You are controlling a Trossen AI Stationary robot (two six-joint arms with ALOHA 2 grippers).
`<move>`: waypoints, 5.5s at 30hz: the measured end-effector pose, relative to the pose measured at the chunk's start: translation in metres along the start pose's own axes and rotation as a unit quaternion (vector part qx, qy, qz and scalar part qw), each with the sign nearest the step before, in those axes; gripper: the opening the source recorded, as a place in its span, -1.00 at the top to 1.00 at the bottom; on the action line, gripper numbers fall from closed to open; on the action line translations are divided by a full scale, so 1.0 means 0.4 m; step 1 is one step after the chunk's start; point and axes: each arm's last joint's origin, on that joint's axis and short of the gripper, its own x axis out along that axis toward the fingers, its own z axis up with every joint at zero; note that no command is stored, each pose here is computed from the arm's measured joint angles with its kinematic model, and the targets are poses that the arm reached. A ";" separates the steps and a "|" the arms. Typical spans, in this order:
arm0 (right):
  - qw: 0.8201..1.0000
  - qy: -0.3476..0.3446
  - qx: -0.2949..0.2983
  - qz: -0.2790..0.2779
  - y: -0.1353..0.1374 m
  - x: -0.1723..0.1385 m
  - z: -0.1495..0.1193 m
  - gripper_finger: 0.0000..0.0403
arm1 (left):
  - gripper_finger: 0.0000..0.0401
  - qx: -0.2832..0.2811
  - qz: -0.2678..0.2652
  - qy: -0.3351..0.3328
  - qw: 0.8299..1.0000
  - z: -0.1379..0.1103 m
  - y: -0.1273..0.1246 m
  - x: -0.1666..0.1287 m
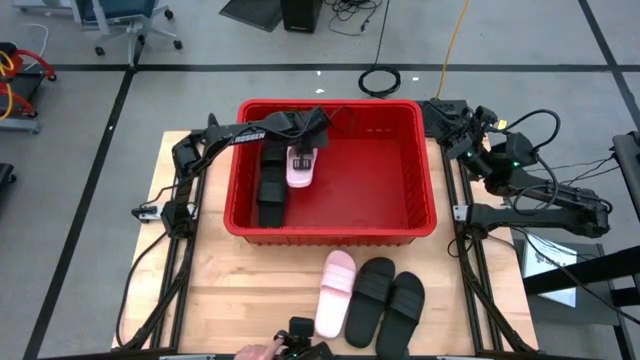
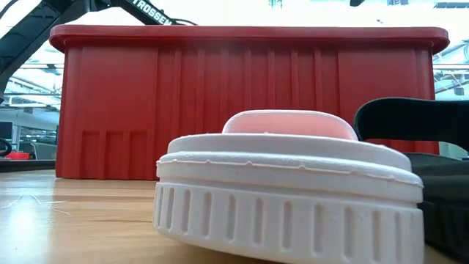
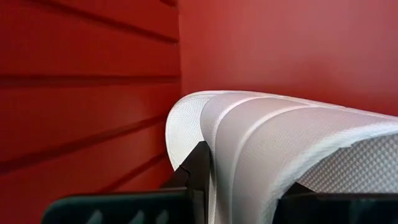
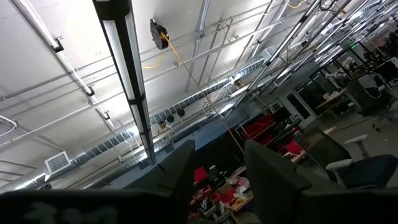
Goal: Pick and place slides into bin
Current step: Put the pink slide into the red bin
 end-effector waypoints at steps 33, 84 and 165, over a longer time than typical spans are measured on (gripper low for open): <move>1.000 -0.003 0.001 0.002 0.001 0.000 0.001 0.36 | -0.10 -0.031 -0.028 0.047 0.998 -0.008 -0.036 -0.008; 0.998 -0.017 0.063 0.026 -0.003 0.036 -0.024 0.36 | -0.07 -0.066 -0.097 -0.276 0.954 0.039 -0.320 -0.640; 0.965 0.173 0.175 0.091 0.010 0.025 -0.090 0.36 | 0.81 -0.059 -0.089 -0.148 0.983 0.216 -0.933 -0.283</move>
